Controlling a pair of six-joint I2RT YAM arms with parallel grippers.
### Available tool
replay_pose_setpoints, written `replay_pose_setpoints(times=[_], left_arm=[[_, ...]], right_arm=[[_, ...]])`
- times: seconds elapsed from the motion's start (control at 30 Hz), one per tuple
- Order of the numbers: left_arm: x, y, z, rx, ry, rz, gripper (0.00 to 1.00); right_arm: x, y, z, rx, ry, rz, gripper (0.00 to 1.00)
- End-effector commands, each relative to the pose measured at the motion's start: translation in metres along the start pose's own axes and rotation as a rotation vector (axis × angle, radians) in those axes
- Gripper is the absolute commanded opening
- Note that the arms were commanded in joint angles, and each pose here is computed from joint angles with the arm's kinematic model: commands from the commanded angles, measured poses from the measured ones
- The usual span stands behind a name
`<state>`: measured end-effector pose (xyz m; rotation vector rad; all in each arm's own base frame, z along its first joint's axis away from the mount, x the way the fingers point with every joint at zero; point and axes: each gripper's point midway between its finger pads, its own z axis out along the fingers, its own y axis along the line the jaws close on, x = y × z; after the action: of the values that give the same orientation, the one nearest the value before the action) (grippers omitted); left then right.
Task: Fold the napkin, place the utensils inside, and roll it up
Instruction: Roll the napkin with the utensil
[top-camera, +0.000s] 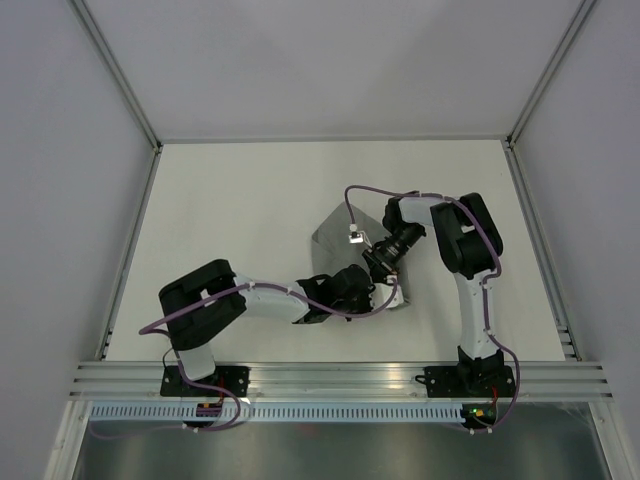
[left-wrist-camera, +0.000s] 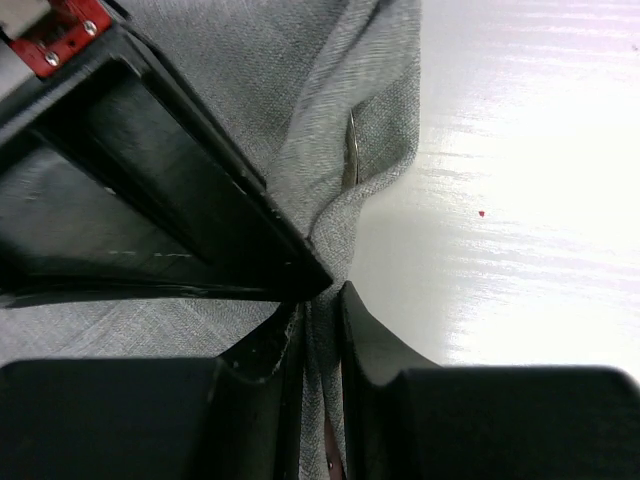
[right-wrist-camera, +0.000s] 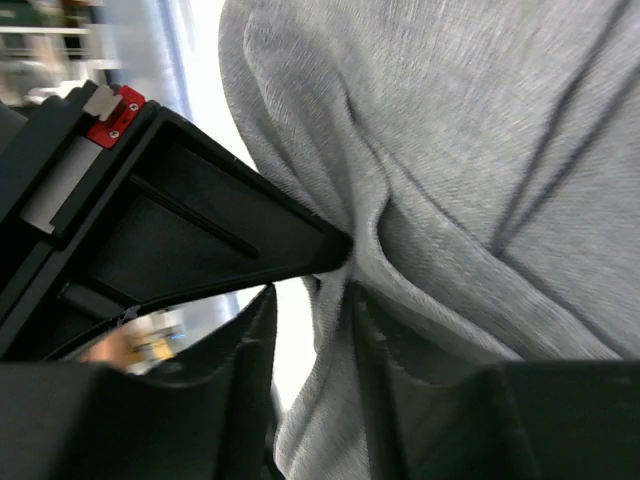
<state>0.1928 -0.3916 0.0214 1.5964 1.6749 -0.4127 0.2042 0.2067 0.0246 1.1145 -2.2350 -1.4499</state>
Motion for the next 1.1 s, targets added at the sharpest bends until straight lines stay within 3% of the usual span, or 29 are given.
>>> replay_pose_setpoints(times=[0.0,0.03,0.13,0.33,0.6,0.8,0.9,1.07], left_arm=[[0.017,-0.029,-0.005,0.179,0.064,-0.123,0.02],[0.019,-0.028,-0.007,0.188,0.071,-0.146,0.02],[0.019,-0.028,-0.008,0.224,0.073,-0.184,0.02],[0.017,-0.031,-0.01,0.306,0.091,-0.25,0.02],[0.017,-0.034,-0.015,0.43,0.125,-0.365,0.02],[0.009,-0.033,-0.014,0.528,0.147,-0.445,0.02],[0.011,-0.031,-0.013,0.558,0.17,-0.489,0.02],[0.009,-0.031,-0.01,0.601,0.194,-0.532,0.02]], right_arm=[[-0.033,-0.009,-0.023,0.148,-0.08,-0.234,0.43],[-0.04,-0.002,-0.029,0.169,-0.102,-0.252,0.5],[-0.052,0.007,-0.041,0.225,-0.152,-0.279,0.55],[-0.07,0.0,-0.072,0.372,-0.304,-0.27,0.57],[-0.063,-0.014,-0.136,0.59,-0.534,-0.26,0.57],[-0.049,0.006,-0.158,0.753,-0.63,-0.415,0.57],[-0.041,0.032,-0.161,0.827,-0.654,-0.565,0.58],[-0.011,0.053,-0.132,0.822,-0.586,-0.776,0.61]])
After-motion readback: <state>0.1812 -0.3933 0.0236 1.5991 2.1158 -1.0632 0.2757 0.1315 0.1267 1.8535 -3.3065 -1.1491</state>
